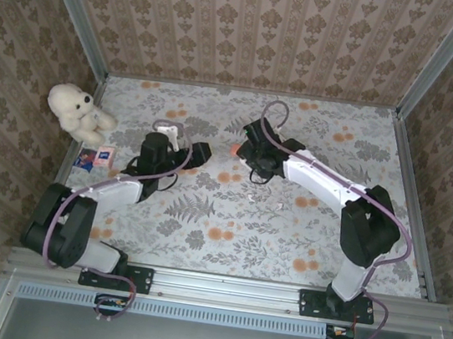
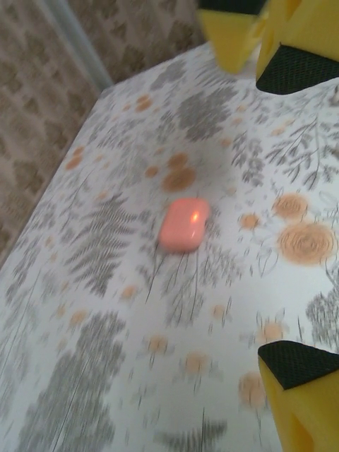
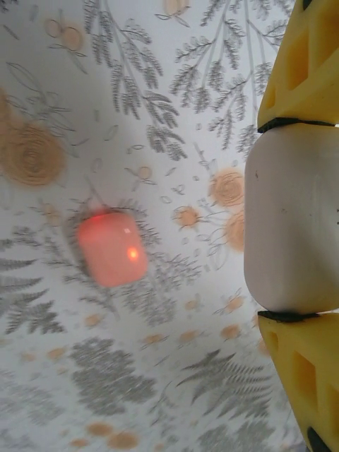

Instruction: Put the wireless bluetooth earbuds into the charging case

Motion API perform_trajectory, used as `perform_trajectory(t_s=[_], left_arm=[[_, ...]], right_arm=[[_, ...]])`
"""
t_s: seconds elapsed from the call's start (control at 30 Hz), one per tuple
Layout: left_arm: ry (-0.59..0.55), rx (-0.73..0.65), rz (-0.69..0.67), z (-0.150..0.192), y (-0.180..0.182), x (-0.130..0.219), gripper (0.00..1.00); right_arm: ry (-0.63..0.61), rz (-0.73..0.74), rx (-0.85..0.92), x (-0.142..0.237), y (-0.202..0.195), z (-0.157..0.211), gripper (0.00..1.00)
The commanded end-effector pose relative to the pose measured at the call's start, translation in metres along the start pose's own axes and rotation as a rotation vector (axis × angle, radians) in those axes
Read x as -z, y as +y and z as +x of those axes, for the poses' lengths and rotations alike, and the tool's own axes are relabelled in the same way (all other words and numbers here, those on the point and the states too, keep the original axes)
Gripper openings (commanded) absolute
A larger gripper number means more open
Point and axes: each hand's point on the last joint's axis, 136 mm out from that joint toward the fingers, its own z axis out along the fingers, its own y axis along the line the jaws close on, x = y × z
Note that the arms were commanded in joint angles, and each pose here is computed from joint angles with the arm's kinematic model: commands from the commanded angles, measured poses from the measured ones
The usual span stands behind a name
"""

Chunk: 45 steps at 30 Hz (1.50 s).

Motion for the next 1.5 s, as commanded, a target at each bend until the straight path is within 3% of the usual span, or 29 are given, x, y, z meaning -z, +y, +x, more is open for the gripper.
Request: perform_trajectory(t_s=[0.0, 0.17, 0.37, 0.6, 1.47], left_arm=[[-0.067, -0.058, 0.254, -0.01, -0.048, -0.004, 0.9], [-0.069, 0.006, 0.404, -0.007, -0.066, -0.02, 0.8], [-0.045, 0.084, 0.493, 0.003, -0.076, -0.038, 0.74], [-0.004, 0.065, 0.517, 0.022, -0.092, -0.051, 0.73], [0.03, 0.074, 0.535, 0.038, -0.106, -0.086, 0.48]], right_arm=[[0.011, -0.088, -0.105, 0.009, 0.009, -0.01, 0.52], [0.024, -0.152, -0.202, 0.01, 0.012, -0.018, 0.52], [0.036, -0.185, -0.266, 0.007, 0.014, -0.02, 0.52], [0.046, -0.205, -0.303, 0.002, 0.016, -0.02, 0.52], [0.06, -0.225, -0.327, 0.001, 0.015, -0.018, 0.51]])
